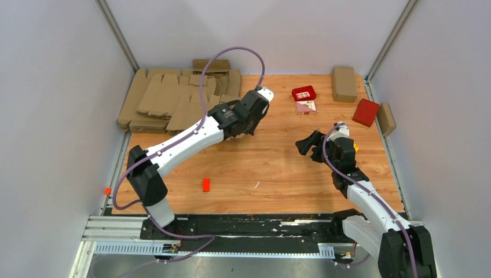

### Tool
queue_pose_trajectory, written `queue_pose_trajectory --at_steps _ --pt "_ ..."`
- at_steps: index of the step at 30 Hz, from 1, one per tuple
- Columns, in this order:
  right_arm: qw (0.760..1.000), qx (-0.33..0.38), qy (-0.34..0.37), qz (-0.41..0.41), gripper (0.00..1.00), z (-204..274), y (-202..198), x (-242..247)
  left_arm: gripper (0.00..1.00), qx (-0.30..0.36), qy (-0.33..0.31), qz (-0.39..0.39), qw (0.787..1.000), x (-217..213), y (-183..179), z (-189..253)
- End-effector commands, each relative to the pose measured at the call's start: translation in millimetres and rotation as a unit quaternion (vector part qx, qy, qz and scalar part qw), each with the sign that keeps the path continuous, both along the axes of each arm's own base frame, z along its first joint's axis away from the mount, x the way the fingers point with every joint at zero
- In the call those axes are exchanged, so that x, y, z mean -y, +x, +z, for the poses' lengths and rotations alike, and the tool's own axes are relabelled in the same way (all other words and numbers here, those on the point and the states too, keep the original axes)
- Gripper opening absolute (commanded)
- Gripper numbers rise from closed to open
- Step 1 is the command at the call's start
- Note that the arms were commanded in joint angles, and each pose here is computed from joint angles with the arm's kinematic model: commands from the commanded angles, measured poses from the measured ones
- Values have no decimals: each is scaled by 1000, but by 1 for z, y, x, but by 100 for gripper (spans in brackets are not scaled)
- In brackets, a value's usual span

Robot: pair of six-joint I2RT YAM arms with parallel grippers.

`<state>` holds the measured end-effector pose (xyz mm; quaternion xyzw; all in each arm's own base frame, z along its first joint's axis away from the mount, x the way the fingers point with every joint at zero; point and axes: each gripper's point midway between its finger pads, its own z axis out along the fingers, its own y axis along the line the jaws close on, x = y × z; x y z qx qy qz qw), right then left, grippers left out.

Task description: Fold the paper box

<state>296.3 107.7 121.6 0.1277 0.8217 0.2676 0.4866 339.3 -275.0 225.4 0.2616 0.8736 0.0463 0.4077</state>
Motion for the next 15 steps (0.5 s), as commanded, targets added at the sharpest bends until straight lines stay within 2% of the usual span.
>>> queue_pose_trajectory --at_steps 1,2,3,6,8,9,11,15 --pt "997 52 20 47 86 33 13 -19 0 -86 -220 -121 964 80 -43 -1" --pt "997 49 21 49 86 31 13 -20 0 -94 -244 -138 955 89 -49 0" --pt "997 45 22 51 87 29 14 -21 5 -83 -249 -133 956 88 -47 3" --pt "997 37 28 69 87 25 15 -28 27 -30 -195 -77 977 52 -28 6" --pt "996 26 32 83 87 21 17 -33 44 -16 -170 -42 984 22 -16 5" --pt "995 22 36 94 87 18 17 -37 48 -17 -169 -26 985 8 -11 4" --pt "991 21 47 121 85 15 19 -47 56 -11 -188 13 982 -25 -2 3" --pt "985 -5 65 157 82 4 24 -63 75 16 -253 63 965 -67 -9 -9"
